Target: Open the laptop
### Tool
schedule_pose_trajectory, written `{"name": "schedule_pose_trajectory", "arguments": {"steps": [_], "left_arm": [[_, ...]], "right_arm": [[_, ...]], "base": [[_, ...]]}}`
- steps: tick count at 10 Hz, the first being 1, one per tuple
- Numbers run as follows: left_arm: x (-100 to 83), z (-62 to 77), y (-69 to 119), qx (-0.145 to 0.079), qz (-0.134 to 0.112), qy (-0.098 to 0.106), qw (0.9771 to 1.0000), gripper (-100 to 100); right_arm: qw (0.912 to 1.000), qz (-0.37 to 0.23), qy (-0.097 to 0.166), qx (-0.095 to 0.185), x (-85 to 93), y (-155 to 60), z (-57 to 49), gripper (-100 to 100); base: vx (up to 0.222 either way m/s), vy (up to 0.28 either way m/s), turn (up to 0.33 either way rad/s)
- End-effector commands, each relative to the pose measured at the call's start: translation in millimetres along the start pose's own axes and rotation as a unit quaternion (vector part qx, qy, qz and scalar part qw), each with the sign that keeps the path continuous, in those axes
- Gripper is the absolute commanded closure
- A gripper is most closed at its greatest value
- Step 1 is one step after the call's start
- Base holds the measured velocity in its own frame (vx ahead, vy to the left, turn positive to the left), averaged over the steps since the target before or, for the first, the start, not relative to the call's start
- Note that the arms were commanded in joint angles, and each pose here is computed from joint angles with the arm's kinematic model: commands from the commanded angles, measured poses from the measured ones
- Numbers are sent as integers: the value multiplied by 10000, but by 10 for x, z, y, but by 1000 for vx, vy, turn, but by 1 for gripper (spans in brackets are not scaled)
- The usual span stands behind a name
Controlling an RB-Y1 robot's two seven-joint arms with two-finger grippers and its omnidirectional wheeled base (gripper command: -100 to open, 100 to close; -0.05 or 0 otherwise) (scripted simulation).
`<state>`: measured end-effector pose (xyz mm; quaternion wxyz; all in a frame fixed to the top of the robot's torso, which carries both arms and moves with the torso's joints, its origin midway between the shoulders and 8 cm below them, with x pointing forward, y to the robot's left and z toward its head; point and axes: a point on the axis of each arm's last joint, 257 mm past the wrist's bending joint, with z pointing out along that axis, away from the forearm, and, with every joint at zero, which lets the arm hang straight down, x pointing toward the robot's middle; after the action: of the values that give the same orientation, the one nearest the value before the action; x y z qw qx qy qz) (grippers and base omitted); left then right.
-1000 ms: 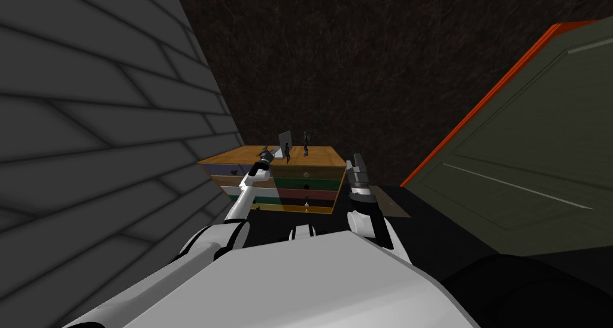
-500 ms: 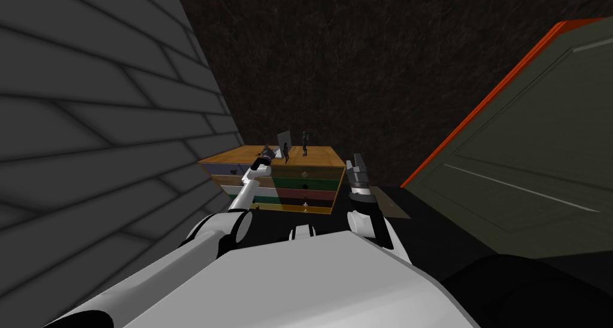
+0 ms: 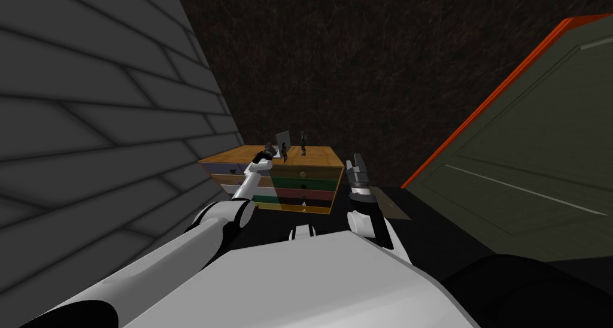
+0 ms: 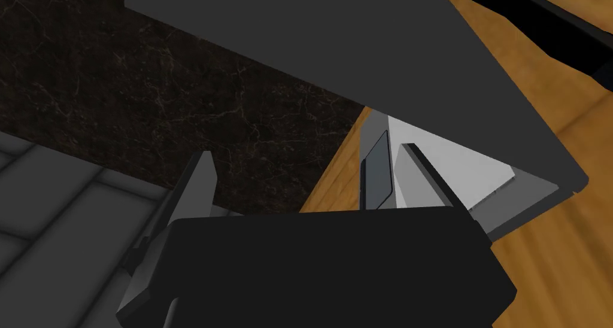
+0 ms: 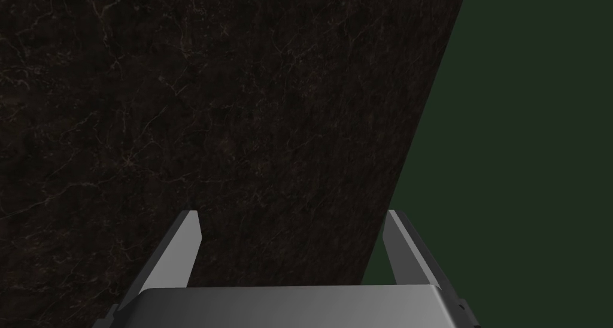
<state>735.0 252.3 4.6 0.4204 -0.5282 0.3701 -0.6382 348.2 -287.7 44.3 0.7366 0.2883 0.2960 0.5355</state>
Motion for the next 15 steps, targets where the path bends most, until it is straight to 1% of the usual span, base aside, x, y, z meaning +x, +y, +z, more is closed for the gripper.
{"name": "schedule_pose_trajectory", "arguments": {"steps": [1, 2, 3, 4, 5, 6, 7, 8, 9, 12, 15], "left_arm": [[47, 130, -57, -150, -159, -44, 9998, -100], [69, 158, -62, -169, -164, -43, 9997, -100], [90, 219, -106, -243, -256, -72, 9993, -100], [82, 236, -72, -294, -261, -98, 9992, -100], [105, 294, -122, -363, -348, -127, 9987, -100], [109, 306, -112, -386, -351, -137, 9985, -100], [132, 358, -172, -443, -431, -164, 9979, -100], [108, 401, -169, -558, -509, -240, 9969, -100], [146, 417, -209, -536, -510, -215, 9970, -100], [173, 526, -392, -662, -692, -317, 9949, -100], [140, 586, -549, -739, -820, -429, 9930, -100]], "right_arm": [[10000, 0, 0, 0, 0, 0, 0, 0], [10000, 0, 0, 0, 0, 0, 0, 0], [10000, 0, 0, 0, 0, 0, 0, 0], [10000, 0, 0, 0, 0, 0, 0, 0], [10000, 0, 0, 0, 0, 0, 0, 0], [10000, 0, 0, 0, 0, 0, 0, 0], [10000, 0, 0, 0, 0, 0, 0, 0], [10000, 0, 0, 0, 0, 0, 0, 0], [10000, 0, 0, 0, 0, 0, 0, 0], [10000, 0, 0, 0, 0, 0, 0, 0], [10000, 0, 0, 0, 0, 0, 0, 0]], "base": [[-8, -53, 22], [-4, -43, 14], [-7, -43, 22], [-10, -36, 18], [-14, -41, 17], [-12, -36, 14], [-13, -39, 18], [-13, -55, 19], [-9, -49, 11], [-11, -46, 19], [-6, -45, 16]]}}
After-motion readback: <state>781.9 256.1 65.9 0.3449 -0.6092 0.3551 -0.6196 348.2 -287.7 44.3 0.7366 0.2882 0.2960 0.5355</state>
